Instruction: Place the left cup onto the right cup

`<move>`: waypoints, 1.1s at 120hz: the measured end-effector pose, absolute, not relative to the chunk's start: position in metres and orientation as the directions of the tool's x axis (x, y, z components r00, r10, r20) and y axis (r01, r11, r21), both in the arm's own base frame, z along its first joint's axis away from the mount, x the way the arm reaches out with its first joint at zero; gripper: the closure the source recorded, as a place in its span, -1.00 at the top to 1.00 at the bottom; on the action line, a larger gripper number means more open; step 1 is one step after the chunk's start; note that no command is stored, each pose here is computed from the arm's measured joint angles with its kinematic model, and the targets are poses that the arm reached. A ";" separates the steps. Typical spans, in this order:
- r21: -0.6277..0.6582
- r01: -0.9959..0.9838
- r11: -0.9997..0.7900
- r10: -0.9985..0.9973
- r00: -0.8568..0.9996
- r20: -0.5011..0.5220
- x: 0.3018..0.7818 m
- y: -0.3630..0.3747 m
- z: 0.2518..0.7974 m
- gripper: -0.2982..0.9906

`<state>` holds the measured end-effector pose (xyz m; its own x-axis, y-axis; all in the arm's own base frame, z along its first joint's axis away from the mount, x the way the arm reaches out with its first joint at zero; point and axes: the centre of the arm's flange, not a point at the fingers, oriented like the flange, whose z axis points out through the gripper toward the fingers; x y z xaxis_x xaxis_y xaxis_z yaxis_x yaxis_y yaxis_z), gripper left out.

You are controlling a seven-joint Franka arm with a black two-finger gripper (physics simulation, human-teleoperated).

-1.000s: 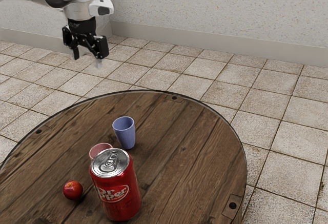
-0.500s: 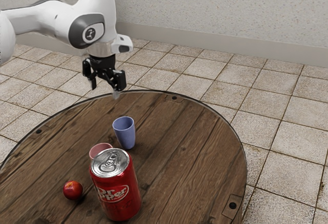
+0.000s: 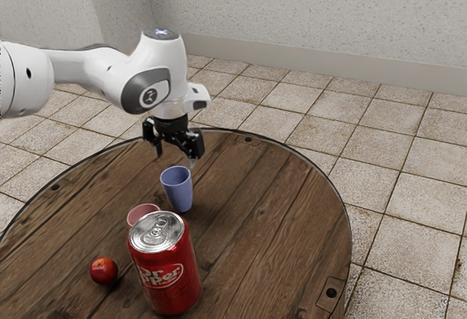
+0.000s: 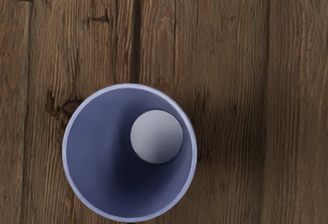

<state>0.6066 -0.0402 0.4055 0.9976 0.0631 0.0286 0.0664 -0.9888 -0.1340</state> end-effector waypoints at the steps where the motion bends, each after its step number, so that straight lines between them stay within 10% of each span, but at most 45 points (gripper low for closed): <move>1: -0.133 0.069 -0.989 0.065 0.997 0.029 0.607 -0.040 0.404 0.54; 88: -0.096 0.197 -0.976 0.193 0.980 0.050 0.635 -0.040 0.312 0.50; 132: -0.111 0.231 -0.967 0.224 0.972 0.072 0.641 -0.024 0.297 -0.40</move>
